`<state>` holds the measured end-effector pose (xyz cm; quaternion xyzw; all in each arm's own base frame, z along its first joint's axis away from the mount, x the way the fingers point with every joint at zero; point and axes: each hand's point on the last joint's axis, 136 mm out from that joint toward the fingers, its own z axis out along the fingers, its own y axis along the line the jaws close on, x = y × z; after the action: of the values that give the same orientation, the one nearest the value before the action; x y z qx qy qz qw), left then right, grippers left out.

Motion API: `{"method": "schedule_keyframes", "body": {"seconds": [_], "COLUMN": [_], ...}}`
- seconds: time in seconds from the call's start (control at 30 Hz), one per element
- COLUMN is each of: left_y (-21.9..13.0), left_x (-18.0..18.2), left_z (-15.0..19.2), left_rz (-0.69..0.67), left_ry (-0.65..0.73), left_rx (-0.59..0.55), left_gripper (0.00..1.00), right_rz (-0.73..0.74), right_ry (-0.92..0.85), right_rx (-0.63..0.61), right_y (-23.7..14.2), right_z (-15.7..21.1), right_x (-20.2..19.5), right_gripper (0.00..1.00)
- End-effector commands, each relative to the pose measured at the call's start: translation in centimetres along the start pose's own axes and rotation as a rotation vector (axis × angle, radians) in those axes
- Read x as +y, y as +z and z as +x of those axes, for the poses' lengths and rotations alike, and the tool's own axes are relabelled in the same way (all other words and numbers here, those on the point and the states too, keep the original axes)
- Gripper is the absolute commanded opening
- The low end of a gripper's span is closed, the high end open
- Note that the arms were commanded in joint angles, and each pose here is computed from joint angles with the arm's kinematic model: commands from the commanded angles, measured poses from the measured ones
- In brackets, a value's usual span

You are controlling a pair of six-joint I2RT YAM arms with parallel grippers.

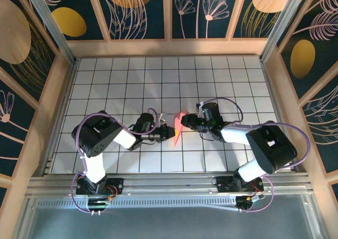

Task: Fold a paper plane with a square sheet of paper (fold left side to right side)
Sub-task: Fold the wing for the fifth time at the center of the table.

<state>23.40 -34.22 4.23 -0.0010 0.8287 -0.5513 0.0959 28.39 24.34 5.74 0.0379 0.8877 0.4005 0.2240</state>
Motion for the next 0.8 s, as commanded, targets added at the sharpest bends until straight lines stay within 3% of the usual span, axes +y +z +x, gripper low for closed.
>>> {"method": "schedule_keyframes", "body": {"seconds": [0.0,0.77], "left_y": [-0.1,0.2], "left_x": [-0.5,0.2], "left_z": [-0.2,0.1], "left_rz": [0.046,0.059], "left_ry": [-0.008,-0.064], "left_rx": [-0.005,-0.003], "left_gripper": [0.0,0.0], "right_rz": [-0.014,0.043], "right_ry": [-0.01,0.002], "right_rx": [-0.039,0.04], "right_y": [0.5,2.9], "right_z": [-1.2,0.6], "right_x": [0.8,-0.4], "right_gripper": [0.48,0.45]}}
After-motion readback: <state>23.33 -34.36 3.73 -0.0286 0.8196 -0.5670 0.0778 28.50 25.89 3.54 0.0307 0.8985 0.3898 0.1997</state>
